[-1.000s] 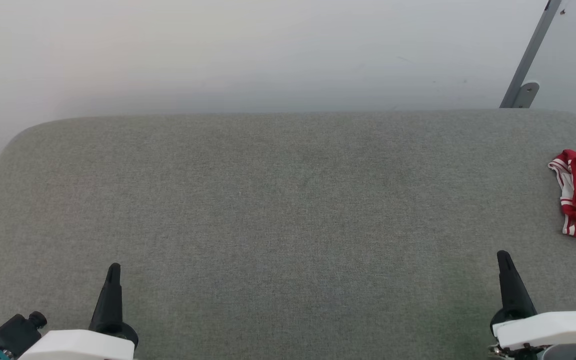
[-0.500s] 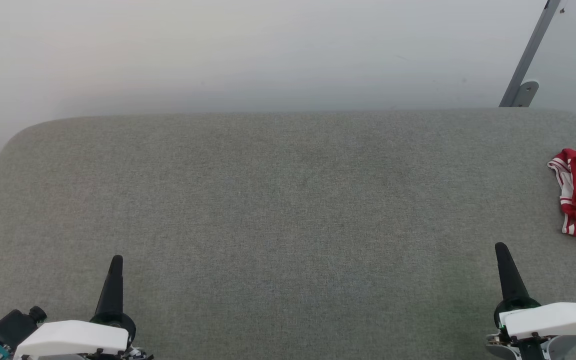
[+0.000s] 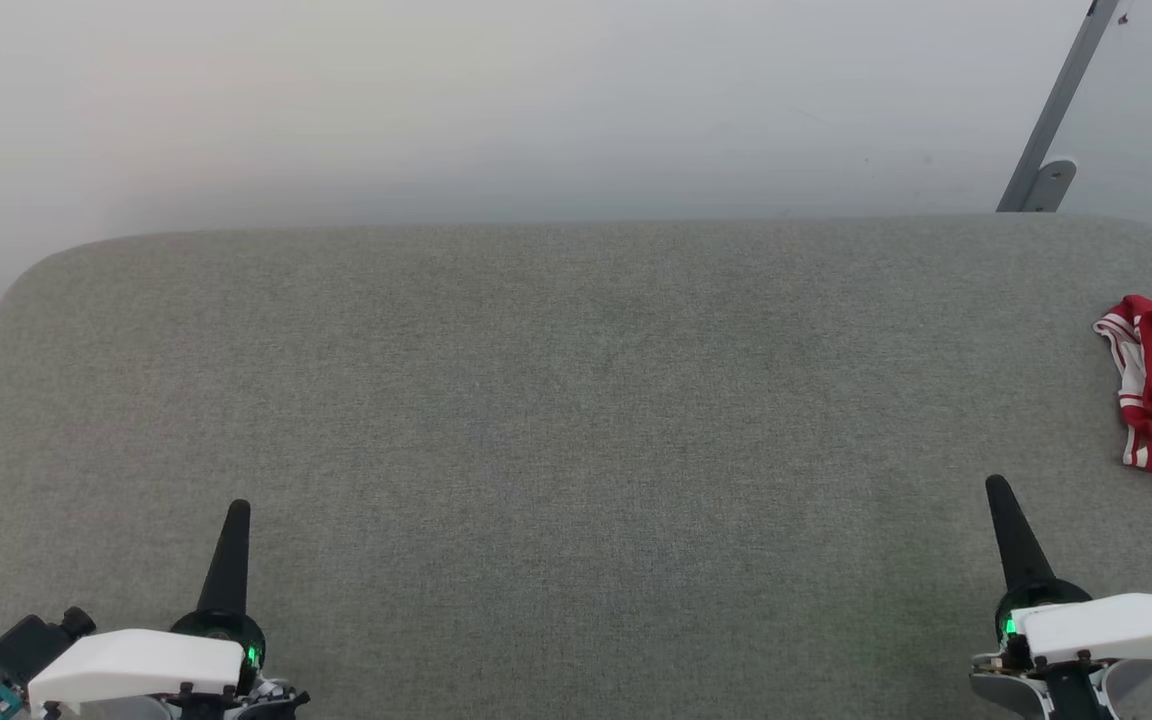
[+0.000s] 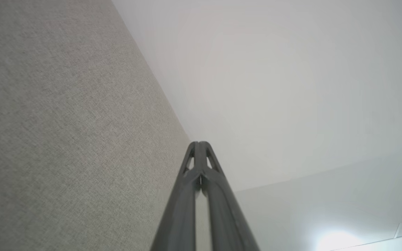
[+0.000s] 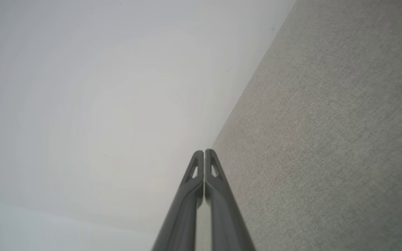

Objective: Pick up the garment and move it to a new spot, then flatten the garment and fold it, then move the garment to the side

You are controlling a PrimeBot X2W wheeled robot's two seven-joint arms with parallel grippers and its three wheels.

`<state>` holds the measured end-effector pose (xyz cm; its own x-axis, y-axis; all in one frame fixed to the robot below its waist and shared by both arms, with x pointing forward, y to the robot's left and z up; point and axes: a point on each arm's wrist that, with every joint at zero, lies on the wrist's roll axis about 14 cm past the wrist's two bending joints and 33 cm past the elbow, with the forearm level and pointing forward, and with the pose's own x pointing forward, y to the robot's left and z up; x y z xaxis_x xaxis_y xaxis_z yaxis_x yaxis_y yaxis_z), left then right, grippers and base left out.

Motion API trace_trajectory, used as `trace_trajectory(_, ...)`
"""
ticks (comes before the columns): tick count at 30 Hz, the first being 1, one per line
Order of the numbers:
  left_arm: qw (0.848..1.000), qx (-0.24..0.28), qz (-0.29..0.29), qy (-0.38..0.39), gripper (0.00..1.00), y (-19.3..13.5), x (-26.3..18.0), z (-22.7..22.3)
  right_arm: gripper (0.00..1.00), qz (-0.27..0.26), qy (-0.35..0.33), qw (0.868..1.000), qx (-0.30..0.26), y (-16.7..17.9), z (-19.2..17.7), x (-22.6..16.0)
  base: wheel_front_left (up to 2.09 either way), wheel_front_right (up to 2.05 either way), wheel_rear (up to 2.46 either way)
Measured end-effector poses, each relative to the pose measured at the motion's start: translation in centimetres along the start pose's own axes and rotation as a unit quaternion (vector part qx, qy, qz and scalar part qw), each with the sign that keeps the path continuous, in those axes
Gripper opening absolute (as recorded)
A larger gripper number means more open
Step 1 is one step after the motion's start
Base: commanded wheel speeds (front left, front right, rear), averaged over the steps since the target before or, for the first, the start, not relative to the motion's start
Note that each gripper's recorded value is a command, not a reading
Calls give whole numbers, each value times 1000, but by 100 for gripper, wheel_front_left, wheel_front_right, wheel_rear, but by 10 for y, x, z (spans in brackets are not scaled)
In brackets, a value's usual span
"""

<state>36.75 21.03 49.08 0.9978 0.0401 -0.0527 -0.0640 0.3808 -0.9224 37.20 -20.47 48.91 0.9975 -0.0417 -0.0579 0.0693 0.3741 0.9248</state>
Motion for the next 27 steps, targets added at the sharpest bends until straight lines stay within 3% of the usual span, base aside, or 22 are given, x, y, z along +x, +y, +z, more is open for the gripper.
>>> trace_trajectory(27, 993, -117, -12, 9, 0, -9, 11, -3, 0, 14, 9, 994, 112, 9, 1, 9, 0, 0, 0)
